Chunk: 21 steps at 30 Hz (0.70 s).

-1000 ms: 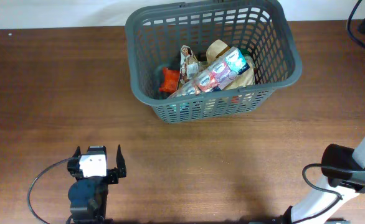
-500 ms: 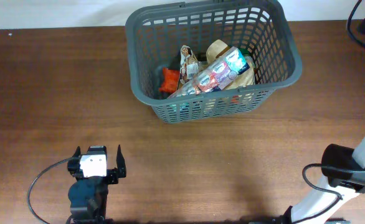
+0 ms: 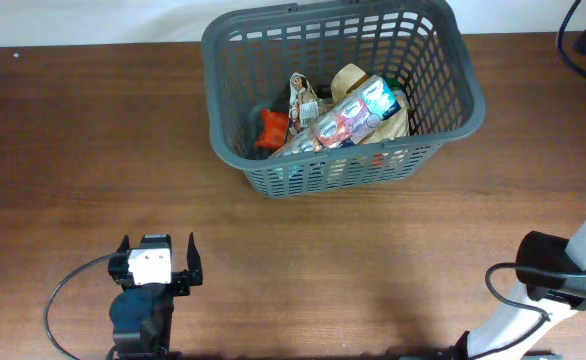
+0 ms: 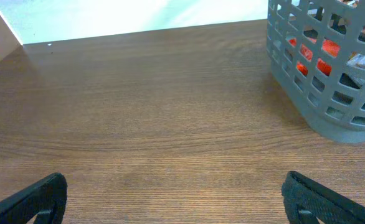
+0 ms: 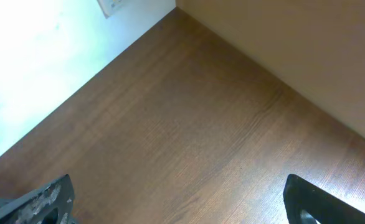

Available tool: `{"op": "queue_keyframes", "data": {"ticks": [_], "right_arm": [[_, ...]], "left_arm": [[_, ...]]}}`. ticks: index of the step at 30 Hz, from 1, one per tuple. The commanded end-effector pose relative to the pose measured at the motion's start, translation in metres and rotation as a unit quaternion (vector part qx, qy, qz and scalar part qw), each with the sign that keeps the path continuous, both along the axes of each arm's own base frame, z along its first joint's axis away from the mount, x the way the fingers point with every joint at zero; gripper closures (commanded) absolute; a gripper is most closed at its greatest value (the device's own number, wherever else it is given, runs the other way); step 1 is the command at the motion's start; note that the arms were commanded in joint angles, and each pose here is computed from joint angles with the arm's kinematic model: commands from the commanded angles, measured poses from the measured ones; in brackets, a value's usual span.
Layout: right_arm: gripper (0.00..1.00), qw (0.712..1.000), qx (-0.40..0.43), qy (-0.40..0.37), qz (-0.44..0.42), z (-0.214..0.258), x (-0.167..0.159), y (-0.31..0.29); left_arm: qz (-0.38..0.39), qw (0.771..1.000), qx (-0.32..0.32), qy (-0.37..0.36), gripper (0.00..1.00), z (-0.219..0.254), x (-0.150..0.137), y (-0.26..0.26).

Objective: Pack container

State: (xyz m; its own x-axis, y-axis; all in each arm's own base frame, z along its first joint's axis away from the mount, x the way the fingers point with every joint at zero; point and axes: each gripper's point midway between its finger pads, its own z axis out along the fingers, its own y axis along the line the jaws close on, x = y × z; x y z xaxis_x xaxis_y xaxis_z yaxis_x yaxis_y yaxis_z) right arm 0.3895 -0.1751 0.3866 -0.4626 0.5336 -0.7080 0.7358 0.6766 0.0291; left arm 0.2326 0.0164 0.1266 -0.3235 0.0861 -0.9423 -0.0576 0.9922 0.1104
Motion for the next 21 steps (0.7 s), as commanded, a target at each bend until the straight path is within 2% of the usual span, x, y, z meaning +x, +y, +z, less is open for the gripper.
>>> {"op": "queue_keyframes", "data": {"ticks": [1, 13, 21], "right_arm": [[0.01, 1.0, -0.005, -0.027, -0.006, 0.019, -0.012, 0.002], [0.01, 0.99, -0.036, -0.136, -0.004, 0.1, -0.085, 0.025], [0.01, 0.976, -0.059, -0.202, 0.059, 0.143, -0.126, 0.074]], "left_arm": [[-0.004, 1.0, 0.008, -0.003, 0.01, -0.002, 0.0, 0.0], [-0.004, 1.0, 0.008, -0.003, 0.01, -0.002, 0.0, 0.0], [-0.004, 1.0, 0.008, -0.003, 0.01, -0.002, 0.0, 0.0]]}}
